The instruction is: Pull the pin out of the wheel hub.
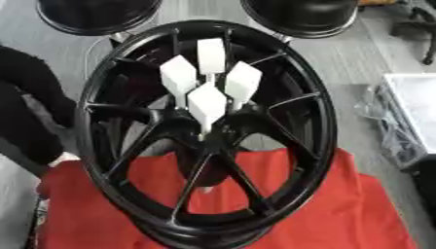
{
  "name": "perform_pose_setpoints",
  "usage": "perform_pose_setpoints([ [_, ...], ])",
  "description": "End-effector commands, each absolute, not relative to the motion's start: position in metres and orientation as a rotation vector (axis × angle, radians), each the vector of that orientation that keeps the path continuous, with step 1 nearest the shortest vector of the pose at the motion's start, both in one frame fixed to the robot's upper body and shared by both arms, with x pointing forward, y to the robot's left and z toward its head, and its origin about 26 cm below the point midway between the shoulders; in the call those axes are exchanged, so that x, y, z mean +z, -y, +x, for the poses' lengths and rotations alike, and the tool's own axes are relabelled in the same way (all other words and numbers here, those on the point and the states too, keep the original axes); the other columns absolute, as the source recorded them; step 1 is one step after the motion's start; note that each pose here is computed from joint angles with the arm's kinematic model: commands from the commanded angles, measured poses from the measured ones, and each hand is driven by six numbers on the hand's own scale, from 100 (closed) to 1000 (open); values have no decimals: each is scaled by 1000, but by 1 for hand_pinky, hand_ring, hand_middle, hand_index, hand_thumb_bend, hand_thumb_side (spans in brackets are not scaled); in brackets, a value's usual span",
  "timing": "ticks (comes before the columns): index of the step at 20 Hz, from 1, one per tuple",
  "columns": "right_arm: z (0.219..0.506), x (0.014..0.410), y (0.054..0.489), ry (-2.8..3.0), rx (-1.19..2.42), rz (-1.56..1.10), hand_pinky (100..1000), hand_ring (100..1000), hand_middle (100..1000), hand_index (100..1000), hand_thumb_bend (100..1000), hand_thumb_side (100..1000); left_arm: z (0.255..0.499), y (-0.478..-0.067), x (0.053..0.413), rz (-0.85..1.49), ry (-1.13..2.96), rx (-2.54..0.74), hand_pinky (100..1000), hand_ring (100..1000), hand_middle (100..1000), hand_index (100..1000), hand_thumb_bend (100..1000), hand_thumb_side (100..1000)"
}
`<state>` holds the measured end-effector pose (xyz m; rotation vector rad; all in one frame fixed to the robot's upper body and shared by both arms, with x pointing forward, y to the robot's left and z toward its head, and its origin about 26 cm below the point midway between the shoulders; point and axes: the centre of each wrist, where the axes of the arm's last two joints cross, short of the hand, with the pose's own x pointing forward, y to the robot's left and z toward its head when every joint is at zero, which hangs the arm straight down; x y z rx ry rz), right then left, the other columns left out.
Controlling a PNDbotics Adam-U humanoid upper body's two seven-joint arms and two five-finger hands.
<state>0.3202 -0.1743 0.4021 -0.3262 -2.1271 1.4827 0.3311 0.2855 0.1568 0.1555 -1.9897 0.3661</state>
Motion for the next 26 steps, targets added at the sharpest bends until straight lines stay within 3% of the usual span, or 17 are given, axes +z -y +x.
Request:
perform_pose_setpoints([
  [1, 317, 406, 163, 2089, 1586, -333, 833, 817, 834, 867, 479, 322, 330, -290, 164, 181, 2012, 336, 642, 799, 713, 743, 351, 668],
  [16, 333, 386, 132, 1861, 1811, -245, 829, 819, 835, 868, 473, 381, 330, -290, 164, 182, 2009, 340, 642, 801, 715, 740, 352, 668],
  [19, 338, 381, 129, 1822, 1842, -241, 827, 821, 835, 867, 528, 336, 331, -290, 164, 180, 2010, 339, 642, 801, 715, 739, 352, 668],
  [26, 344, 371, 131, 1728, 1923, -230, 817, 797, 816, 848, 532, 292, 331, -289, 164, 177, 2009, 336, 641, 802, 716, 736, 350, 670],
])
